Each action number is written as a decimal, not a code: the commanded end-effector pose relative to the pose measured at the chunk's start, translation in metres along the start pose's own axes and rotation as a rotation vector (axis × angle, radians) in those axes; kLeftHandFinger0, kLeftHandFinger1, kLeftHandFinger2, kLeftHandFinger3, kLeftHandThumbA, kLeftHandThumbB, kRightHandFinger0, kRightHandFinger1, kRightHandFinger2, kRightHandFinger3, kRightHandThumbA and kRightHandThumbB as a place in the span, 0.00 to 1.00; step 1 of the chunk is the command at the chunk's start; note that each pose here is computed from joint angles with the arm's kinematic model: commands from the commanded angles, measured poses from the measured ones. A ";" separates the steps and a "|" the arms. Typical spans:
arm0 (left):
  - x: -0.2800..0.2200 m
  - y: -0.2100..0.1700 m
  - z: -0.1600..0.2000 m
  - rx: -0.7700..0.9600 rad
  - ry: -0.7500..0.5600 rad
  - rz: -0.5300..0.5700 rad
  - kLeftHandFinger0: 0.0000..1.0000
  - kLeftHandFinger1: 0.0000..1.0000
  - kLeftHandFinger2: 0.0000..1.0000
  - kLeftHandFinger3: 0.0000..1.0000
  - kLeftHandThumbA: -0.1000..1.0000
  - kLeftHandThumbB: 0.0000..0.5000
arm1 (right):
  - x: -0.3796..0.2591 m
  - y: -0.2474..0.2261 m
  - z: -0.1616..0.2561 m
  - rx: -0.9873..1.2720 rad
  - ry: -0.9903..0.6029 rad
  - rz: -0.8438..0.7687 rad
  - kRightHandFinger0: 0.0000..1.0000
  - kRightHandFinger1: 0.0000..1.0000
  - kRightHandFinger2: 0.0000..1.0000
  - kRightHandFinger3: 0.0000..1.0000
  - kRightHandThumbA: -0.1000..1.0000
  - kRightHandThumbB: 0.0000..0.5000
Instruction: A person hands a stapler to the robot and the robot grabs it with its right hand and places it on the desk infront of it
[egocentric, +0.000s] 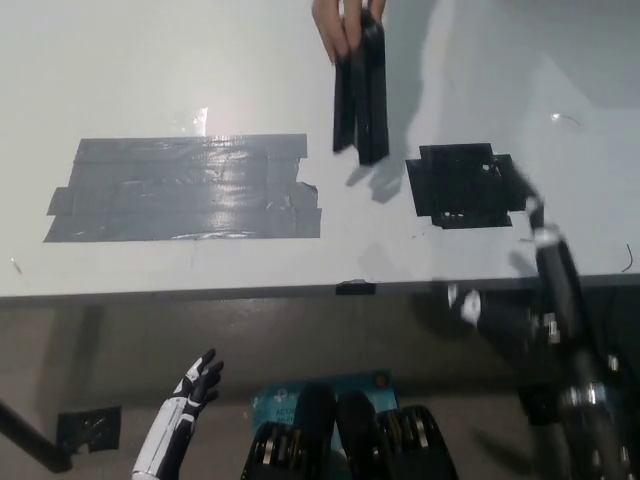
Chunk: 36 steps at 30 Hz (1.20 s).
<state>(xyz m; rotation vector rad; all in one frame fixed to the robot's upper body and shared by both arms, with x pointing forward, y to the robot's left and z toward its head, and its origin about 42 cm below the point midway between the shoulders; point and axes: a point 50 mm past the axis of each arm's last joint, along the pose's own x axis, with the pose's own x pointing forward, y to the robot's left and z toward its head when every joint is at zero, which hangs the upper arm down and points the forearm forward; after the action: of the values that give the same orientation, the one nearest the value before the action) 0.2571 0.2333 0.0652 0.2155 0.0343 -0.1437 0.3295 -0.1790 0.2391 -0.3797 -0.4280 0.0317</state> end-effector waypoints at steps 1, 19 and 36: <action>0.003 0.005 0.012 0.027 -0.070 -0.002 1.00 1.00 1.00 1.00 1.00 0.90 | 0.041 0.006 0.009 0.032 0.058 -0.002 1.00 1.00 1.00 1.00 1.00 0.63; 0.008 0.007 0.018 0.022 -0.094 -0.012 1.00 1.00 1.00 1.00 1.00 0.89 | 0.146 0.053 0.006 0.050 0.180 0.062 1.00 1.00 1.00 1.00 1.00 0.78; 0.011 0.009 0.021 0.012 -0.090 -0.019 1.00 1.00 1.00 1.00 1.00 0.95 | 0.187 0.077 -0.011 0.076 0.437 0.021 0.08 0.26 0.43 0.48 0.31 0.53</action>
<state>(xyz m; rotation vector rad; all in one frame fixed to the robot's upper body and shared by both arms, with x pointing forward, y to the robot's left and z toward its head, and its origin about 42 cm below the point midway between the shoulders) 0.2654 0.2322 0.0733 0.2229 0.0054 -0.1619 0.4966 -0.0992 0.2579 -0.3100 -0.0265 0.0682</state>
